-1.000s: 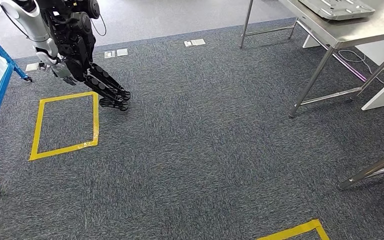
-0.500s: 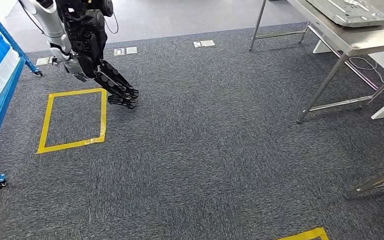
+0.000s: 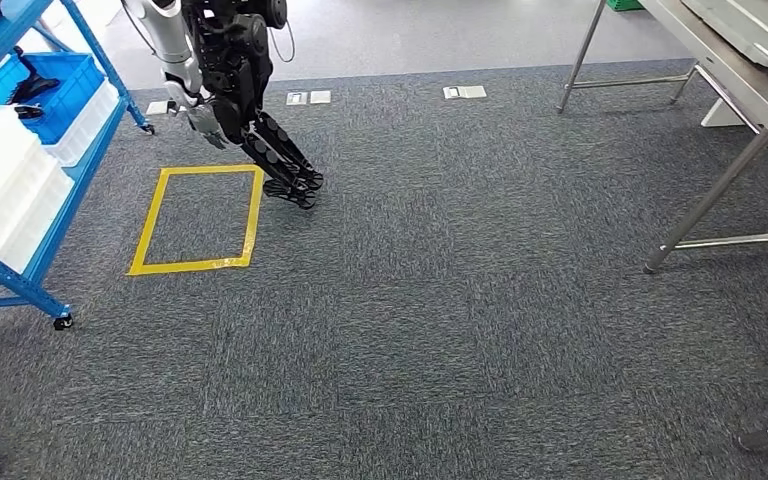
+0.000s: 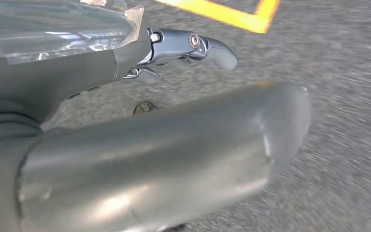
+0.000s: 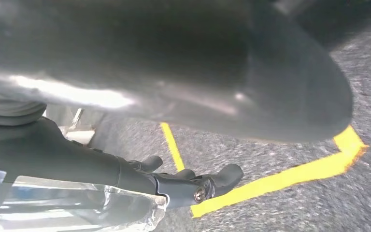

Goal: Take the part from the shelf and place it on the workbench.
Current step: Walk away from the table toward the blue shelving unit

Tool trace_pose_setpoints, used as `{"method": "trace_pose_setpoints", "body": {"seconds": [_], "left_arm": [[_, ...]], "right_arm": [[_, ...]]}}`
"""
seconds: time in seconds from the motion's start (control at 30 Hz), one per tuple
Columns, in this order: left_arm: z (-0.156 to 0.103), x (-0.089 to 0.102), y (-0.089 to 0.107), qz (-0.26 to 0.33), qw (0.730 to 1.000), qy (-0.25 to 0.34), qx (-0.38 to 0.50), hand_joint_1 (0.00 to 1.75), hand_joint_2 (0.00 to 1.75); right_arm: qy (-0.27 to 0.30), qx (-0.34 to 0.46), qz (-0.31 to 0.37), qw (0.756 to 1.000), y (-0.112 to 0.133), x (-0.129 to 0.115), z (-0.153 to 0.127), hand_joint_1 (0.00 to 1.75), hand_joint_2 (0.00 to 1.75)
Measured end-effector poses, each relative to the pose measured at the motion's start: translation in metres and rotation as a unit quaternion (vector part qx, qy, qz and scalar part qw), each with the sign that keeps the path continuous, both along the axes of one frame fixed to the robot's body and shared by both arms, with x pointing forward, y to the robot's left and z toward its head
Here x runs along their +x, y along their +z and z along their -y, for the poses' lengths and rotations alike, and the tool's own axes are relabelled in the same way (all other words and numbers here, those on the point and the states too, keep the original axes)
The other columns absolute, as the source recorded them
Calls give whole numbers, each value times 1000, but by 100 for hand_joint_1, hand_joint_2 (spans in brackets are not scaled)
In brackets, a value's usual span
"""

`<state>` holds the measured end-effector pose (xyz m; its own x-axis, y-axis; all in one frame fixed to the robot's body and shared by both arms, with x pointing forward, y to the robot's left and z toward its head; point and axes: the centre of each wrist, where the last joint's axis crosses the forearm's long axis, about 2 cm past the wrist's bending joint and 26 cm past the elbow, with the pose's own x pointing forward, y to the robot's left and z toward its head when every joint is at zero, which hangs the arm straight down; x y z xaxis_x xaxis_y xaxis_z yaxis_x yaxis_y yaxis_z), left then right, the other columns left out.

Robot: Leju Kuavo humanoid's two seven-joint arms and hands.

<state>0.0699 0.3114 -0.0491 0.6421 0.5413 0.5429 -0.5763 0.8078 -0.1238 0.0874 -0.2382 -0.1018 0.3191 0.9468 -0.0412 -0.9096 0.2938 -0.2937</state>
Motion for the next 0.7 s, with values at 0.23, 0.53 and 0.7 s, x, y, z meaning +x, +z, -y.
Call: {"method": "trace_pose_setpoints", "body": {"seconds": [0.23, 0.53, 0.7], "left_arm": [[4, 8, -9, -16, 1000, -6, -23, 0, 0], [15, 19, -16, -28, 999, -15, -19, 0, 0], [29, 28, -23, -35, 999, -22, -6, 0, 0]], "right_arm": [[-1, -1, 1, 1000, 0, 3, 2, 0, 0], [-12, -2, -3, 1000, -1, -2, 7, 0, 0], [-28, -2, -7, 1000, -2, -5, 12, 0, 0]]}}
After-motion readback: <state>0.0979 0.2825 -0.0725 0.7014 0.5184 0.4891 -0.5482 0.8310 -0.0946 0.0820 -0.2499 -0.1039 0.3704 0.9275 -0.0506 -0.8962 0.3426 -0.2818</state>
